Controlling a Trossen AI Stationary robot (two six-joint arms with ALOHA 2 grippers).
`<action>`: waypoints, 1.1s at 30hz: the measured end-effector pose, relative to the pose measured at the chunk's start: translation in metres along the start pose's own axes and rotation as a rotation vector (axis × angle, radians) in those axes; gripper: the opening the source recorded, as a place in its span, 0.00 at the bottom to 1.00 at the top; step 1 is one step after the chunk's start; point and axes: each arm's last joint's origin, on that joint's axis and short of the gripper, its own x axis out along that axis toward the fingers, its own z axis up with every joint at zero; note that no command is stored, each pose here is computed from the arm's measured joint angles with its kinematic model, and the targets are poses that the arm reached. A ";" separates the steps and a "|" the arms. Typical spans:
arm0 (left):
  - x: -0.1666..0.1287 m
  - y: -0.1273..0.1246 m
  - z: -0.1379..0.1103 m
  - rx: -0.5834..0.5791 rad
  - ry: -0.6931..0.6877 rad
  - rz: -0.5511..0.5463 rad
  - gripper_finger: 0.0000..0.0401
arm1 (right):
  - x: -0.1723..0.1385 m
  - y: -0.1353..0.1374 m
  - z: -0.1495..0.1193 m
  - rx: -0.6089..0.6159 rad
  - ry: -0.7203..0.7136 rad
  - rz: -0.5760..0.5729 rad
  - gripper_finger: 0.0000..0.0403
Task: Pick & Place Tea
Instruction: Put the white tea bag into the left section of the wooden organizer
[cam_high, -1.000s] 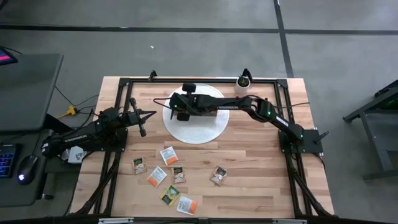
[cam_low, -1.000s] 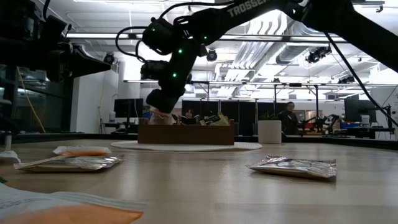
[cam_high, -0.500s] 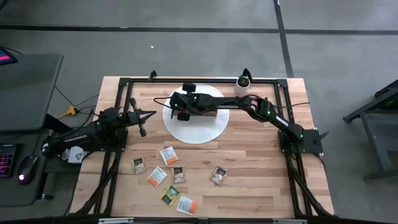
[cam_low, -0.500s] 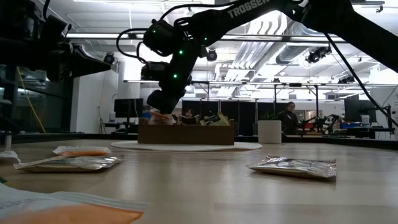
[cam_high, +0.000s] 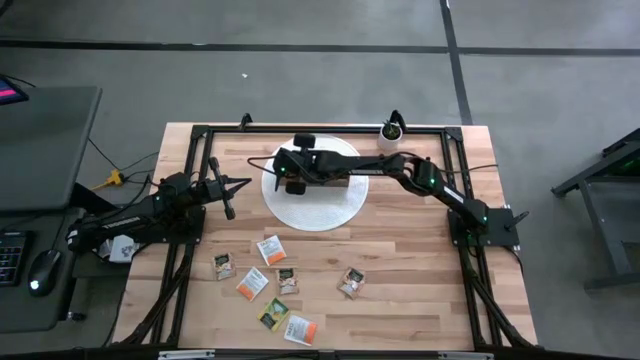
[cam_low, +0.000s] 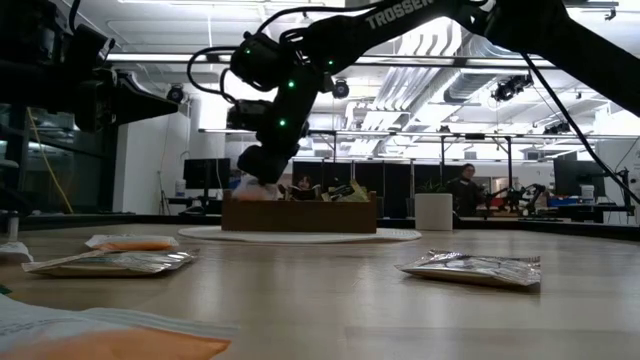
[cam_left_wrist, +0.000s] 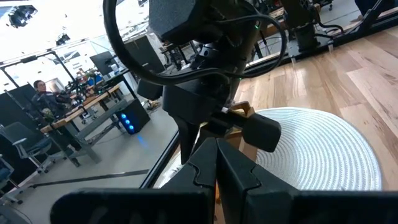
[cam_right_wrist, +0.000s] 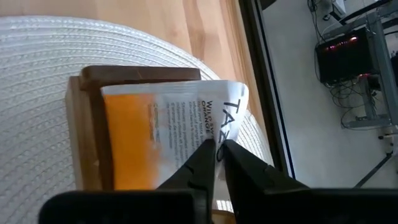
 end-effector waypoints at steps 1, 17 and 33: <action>0.000 0.000 0.000 0.000 0.000 0.000 0.00 | 0.000 0.000 0.000 0.000 0.002 -0.006 0.09; 0.000 0.000 0.000 0.000 0.000 0.000 0.00 | 0.000 -0.001 0.001 0.005 0.001 -0.041 0.17; 0.000 0.000 0.000 0.000 0.000 0.000 0.00 | -0.004 0.005 0.004 0.001 -0.025 -0.004 0.24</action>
